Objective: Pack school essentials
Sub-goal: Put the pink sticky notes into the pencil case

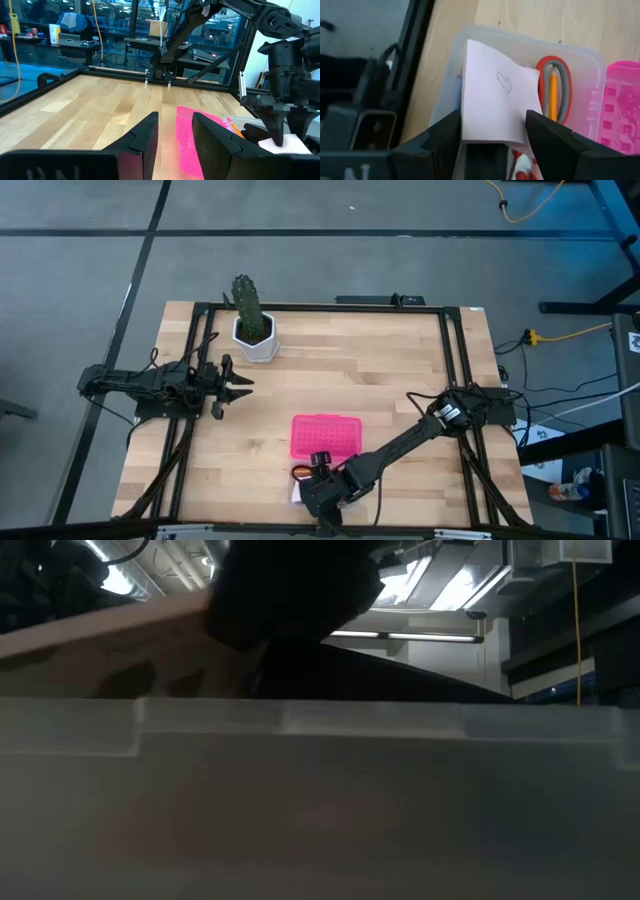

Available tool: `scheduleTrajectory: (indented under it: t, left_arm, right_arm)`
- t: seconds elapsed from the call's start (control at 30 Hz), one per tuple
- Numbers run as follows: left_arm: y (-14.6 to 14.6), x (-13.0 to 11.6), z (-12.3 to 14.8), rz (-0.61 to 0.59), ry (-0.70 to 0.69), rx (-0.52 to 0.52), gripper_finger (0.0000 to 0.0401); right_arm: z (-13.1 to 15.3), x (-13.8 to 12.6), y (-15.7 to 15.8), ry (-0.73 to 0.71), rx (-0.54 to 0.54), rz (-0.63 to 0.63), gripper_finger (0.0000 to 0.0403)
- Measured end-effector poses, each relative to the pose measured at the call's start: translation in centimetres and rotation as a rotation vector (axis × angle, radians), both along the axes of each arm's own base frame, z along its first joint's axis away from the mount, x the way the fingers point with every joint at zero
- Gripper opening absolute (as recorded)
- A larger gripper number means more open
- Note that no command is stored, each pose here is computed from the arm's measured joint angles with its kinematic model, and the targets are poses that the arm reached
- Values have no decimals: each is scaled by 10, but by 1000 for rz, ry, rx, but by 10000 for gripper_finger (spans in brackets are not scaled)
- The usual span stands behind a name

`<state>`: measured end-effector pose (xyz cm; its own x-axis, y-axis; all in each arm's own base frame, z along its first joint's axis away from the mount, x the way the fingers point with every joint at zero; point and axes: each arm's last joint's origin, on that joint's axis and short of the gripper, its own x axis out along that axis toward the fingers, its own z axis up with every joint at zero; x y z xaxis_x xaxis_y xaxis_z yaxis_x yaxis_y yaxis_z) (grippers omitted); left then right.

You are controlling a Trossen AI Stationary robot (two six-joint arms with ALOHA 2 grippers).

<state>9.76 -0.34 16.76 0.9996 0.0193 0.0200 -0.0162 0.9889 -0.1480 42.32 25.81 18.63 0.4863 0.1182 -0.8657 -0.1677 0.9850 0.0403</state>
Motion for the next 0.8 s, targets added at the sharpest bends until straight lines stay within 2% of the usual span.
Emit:
scheduleTrajectory:
  t: [0.63,0.8]
  left_arm:
    - [0,0,0,0,0,0,114]
    - [0,0,0,0,0,0,114]
  right_arm:
    - [1,9,-15,-2,16,-57,220]
    - [2,10,-17,-17,-11,-66,220]
